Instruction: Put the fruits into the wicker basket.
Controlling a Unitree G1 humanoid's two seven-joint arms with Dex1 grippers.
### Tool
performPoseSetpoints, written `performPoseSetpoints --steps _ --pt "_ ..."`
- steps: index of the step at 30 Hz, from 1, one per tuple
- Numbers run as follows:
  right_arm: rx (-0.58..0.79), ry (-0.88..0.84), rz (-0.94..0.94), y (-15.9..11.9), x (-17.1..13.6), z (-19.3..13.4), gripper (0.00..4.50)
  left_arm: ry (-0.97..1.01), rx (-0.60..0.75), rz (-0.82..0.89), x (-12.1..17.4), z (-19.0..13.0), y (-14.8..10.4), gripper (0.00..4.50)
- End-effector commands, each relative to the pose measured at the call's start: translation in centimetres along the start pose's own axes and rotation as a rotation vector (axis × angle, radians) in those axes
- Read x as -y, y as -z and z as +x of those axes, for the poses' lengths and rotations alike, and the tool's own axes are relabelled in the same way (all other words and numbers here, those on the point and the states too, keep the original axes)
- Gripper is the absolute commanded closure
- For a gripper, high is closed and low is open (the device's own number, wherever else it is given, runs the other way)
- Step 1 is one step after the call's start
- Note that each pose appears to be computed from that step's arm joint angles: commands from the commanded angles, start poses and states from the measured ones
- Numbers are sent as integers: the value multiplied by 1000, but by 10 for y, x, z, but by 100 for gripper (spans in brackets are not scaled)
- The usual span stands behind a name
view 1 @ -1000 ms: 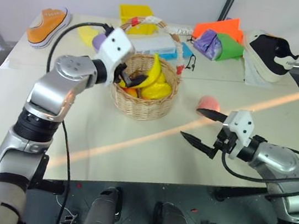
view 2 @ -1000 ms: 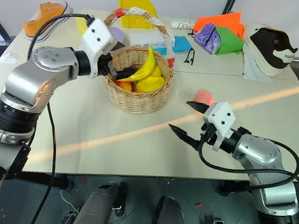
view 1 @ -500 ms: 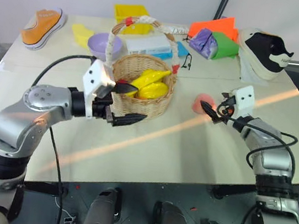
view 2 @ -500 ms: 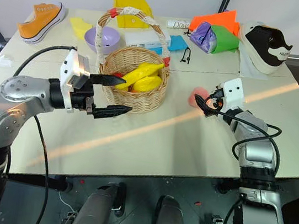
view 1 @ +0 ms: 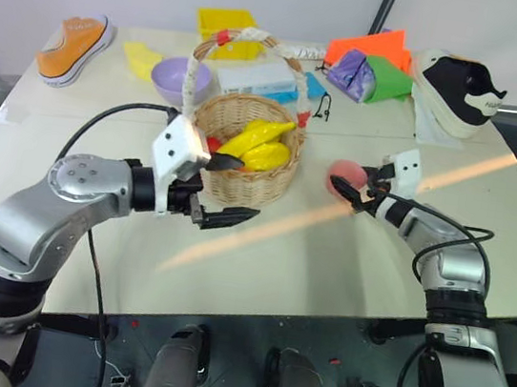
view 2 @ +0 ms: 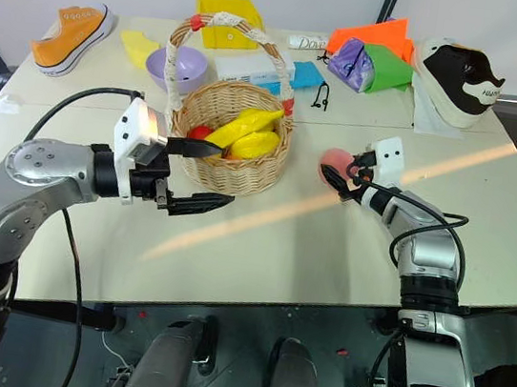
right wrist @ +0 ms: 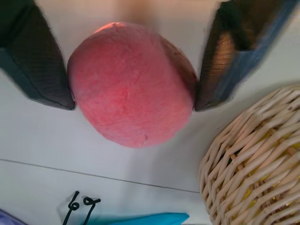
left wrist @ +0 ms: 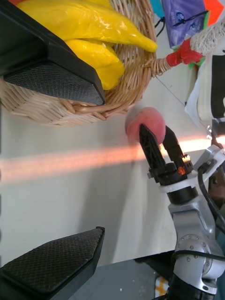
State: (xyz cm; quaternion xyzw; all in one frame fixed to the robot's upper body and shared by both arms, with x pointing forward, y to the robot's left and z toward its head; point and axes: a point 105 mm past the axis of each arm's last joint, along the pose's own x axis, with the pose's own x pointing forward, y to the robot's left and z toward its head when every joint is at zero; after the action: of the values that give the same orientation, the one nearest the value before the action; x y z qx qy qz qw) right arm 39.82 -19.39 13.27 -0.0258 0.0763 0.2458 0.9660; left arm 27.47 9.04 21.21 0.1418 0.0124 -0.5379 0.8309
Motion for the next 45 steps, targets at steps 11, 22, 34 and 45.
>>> performPoseSetpoints --steps 11,22,34,45 --pt "290 -344 -227 -96 -71 -52 176 -245 -59 40 -42 -47 13 0" --pt "335 -421 -271 -130 -185 20 176 -342 12 -11 -50 -74 20 0" --pt "466 -443 -380 -147 -179 -3 2 -342 32 3 -42 -70 14 0" --pt "374 -190 -270 -136 -103 -2 2 -297 84 12 -41 -55 7 0"
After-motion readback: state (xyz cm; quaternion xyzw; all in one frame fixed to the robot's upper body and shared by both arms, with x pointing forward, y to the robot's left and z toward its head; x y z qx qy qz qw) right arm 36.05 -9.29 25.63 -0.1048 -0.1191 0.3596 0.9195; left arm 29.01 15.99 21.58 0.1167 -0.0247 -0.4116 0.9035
